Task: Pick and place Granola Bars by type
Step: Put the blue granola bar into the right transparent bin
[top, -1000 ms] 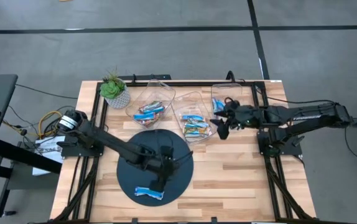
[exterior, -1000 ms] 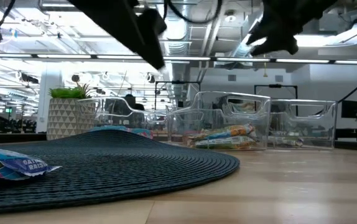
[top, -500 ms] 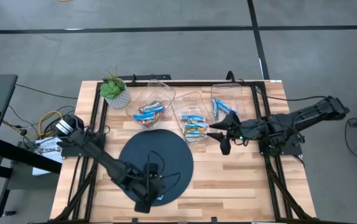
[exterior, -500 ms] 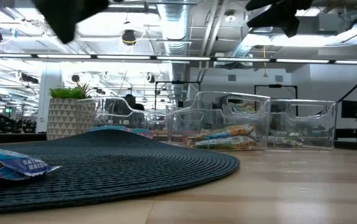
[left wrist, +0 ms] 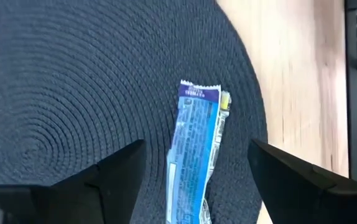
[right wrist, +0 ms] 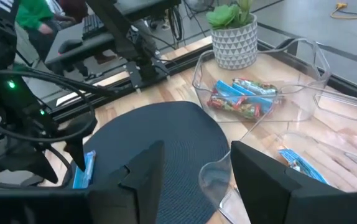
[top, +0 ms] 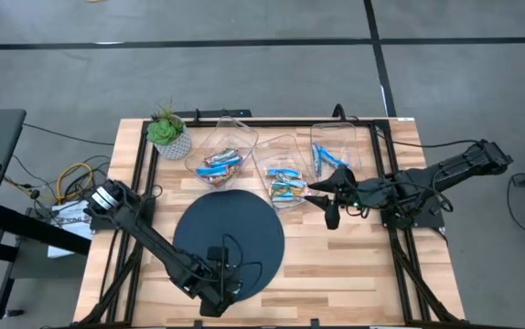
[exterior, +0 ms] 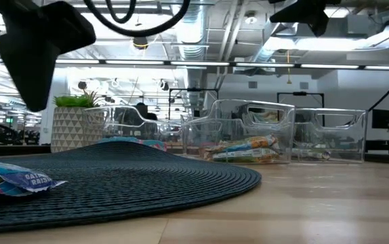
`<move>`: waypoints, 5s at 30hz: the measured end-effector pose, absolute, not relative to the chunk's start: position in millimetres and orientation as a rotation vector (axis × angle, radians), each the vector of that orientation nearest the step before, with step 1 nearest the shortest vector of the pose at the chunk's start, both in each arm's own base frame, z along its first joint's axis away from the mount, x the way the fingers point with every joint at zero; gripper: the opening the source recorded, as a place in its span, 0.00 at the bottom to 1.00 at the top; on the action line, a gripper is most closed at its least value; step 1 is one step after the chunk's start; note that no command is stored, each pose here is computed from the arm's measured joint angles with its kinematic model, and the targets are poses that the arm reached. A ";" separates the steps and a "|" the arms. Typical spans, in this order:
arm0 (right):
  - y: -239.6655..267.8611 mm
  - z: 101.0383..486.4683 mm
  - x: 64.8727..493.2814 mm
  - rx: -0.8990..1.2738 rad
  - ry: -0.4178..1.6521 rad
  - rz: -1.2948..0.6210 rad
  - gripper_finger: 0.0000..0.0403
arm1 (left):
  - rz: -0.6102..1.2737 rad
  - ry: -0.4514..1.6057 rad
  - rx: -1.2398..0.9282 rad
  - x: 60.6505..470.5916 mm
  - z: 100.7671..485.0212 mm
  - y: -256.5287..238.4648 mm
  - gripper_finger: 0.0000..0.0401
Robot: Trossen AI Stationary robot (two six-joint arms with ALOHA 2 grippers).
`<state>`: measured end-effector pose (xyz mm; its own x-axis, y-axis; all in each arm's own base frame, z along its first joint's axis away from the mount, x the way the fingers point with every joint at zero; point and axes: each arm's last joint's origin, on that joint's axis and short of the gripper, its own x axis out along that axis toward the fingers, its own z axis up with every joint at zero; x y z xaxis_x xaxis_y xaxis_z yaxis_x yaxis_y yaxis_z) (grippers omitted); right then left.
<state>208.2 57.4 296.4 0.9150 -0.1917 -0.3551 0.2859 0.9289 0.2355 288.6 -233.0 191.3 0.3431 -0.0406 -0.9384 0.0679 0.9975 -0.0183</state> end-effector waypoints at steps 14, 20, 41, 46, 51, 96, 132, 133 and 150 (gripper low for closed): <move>57.8 297.7 208.8 0.295 0.321 -0.244 0.43 | -0.002 1.341 0.006 274.9 167.7 -229.1 0.69; 57.7 297.8 208.9 0.295 0.320 -0.244 0.43 | 0.013 1.358 0.006 267.8 155.7 -226.9 0.69; 57.7 297.7 208.8 0.295 0.321 -0.243 0.41 | 0.022 1.279 -0.034 267.5 142.2 -225.3 0.41; 57.7 297.6 208.8 0.294 0.322 -0.243 0.39 | 0.049 1.228 -0.041 270.7 142.8 -225.8 0.29; 57.6 296.5 208.3 0.289 0.334 -0.245 0.38 | 0.118 1.159 -0.053 275.3 146.9 -225.3 0.21; 41.5 290.9 249.4 0.323 0.257 -0.097 0.46 | 0.940 0.161 0.053 403.9 258.9 -114.9 0.16; 93.0 303.8 211.1 0.424 0.324 0.177 0.46 | 0.720 0.127 0.100 379.8 269.2 -188.6 0.03; 93.1 302.5 212.5 0.419 0.326 0.167 0.45 | 0.703 0.115 0.090 380.7 271.5 -189.1 0.03; 89.1 307.9 227.2 0.340 0.202 0.178 0.45 | 0.500 0.044 0.034 387.0 283.4 -192.2 0.03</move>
